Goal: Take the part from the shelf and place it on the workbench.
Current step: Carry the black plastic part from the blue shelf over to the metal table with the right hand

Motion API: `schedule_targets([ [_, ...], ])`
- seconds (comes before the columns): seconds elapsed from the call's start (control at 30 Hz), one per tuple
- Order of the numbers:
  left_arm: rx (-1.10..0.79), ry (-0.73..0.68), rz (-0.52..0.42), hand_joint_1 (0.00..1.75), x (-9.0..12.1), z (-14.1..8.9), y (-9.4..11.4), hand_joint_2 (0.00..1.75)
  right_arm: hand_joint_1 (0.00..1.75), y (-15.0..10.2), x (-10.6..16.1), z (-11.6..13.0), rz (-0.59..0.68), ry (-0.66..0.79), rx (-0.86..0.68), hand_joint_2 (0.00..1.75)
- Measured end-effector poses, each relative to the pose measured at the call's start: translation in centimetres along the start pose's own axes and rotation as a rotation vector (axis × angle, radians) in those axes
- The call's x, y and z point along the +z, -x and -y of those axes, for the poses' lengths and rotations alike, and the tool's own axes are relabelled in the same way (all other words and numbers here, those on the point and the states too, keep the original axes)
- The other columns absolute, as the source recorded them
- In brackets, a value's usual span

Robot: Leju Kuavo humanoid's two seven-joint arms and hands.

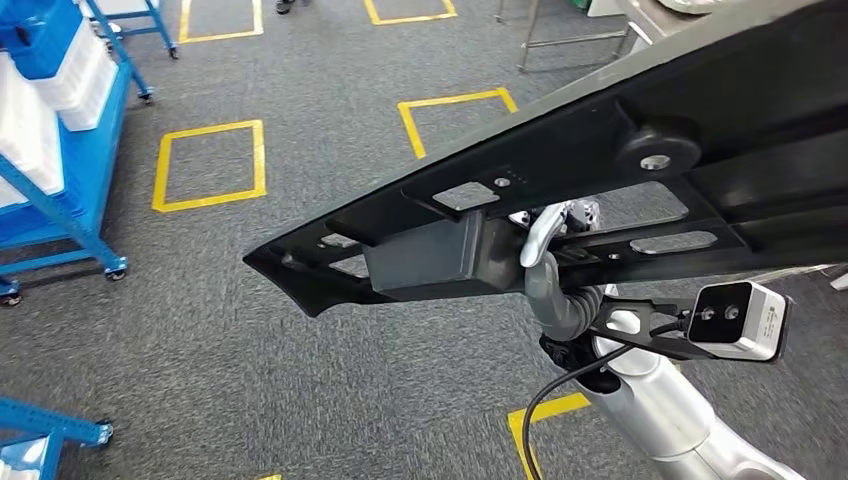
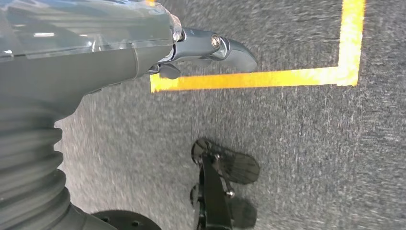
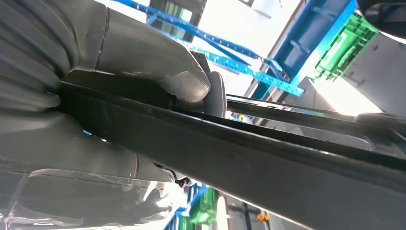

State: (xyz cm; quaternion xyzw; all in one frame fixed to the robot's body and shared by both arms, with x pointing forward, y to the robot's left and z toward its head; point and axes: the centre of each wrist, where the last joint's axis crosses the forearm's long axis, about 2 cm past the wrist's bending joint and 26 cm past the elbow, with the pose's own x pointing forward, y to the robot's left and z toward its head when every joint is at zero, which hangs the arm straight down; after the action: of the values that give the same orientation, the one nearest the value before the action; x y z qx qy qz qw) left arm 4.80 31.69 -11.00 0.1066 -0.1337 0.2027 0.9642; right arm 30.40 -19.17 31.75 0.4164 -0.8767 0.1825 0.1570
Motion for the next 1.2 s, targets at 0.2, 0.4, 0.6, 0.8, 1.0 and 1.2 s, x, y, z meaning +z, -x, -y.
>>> schedule_targets([
  [0.2, 0.001, 0.0, -0.002, 0.0, 0.0, 0.0, 0.1, 1.75, 1.75, 0.0, -0.2, -0.1, -0.006, -0.001, -0.017, 1.75],
  [0.4, 0.002, 0.001, 0.001, 0.0, 0.0, 0.0, -0.1, 1.75, 1.75, 0.0, -0.4, 0.1, -0.005, -0.008, -0.02, 1.75],
  [0.6, -0.01, 0.014, 0.002, 0.0, 0.0, 0.0, 0.2, 1.75, 1.75, 1.0, 1.0, -0.8, -0.042, -0.015, -0.051, 1.75],
  [0.8, -0.025, 0.033, 0.016, 0.0, 0.0, 0.2, 0.1, 1.75, 1.75, 3.5, 2.7, -3.8, -0.097, -0.053, -0.118, 1.75],
  [1.0, -0.014, 0.042, 0.016, 0.0, 0.1, 0.4, 0.2, 1.75, 1.75, 5.2, 4.6, -6.3, -0.135, -0.075, -0.182, 1.75],
  [1.2, -0.011, 0.042, 0.01, 0.0, 0.2, 0.4, 0.6, 1.75, 1.75, 6.1, 5.3, -7.8, -0.154, -0.069, -0.228, 1.75],
])
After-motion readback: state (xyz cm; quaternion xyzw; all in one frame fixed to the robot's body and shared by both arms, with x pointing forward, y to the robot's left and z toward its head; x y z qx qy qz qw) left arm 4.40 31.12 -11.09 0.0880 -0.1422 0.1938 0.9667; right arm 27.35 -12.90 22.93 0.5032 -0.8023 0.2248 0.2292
